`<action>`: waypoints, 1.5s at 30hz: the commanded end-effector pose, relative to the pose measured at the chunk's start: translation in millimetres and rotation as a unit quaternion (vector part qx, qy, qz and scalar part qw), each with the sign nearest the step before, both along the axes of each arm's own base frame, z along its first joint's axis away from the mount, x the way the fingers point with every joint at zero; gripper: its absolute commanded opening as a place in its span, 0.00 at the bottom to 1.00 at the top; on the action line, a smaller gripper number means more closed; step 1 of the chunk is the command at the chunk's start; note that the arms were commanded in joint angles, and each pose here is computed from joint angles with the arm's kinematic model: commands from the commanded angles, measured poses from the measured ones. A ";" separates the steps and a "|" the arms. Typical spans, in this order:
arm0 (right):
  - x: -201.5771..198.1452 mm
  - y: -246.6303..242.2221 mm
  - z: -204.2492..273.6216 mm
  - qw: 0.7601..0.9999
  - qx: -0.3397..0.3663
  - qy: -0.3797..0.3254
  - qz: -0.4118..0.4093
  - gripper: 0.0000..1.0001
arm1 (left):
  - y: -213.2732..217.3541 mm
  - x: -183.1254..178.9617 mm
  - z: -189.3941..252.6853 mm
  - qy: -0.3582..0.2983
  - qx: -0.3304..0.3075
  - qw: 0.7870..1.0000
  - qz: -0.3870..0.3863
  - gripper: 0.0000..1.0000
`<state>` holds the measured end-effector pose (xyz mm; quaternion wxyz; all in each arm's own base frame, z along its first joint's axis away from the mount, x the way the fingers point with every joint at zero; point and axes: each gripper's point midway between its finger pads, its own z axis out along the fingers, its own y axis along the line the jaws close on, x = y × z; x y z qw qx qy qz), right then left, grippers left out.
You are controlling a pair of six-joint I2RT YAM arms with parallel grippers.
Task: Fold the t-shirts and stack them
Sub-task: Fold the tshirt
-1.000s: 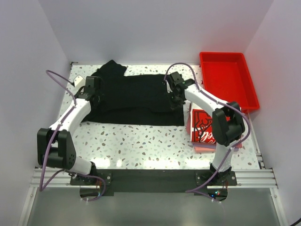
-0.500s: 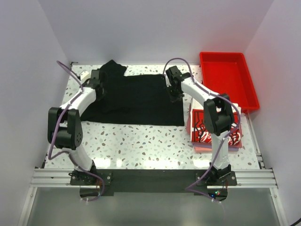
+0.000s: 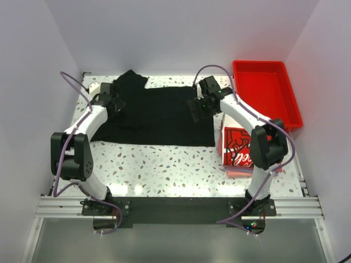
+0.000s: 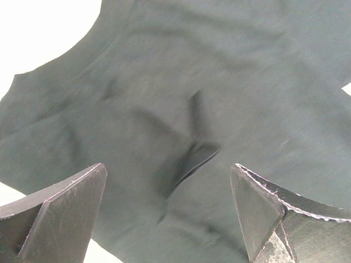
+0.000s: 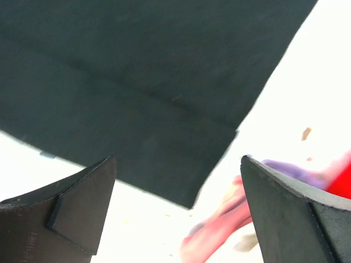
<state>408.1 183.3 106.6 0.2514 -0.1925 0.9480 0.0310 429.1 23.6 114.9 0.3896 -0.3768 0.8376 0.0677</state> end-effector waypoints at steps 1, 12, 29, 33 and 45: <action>-40.0 40.4 13.5 0.996 0.075 -0.003 0.049 0.99 | 8.7 -10.1 0.0 -0.017 -0.004 1.000 -0.002 1.00; -66.6 70.0 -48.3 0.992 0.081 0.071 0.063 0.99 | 22.0 -9.7 -71.9 0.016 -0.099 0.995 -0.014 1.00; -156.9 28.3 -106.1 0.985 0.053 0.161 0.029 0.99 | 60.3 -143.9 -101.3 0.072 -0.075 0.989 0.104 1.00; -183.0 28.4 -98.6 0.983 0.066 0.165 0.049 0.99 | 63.3 -178.0 -81.2 0.046 -0.068 0.984 0.156 1.00; -141.9 57.5 -13.5 0.985 0.146 0.030 0.083 0.99 | 3.6 -147.2 -31.1 -0.054 -0.164 0.985 0.021 1.00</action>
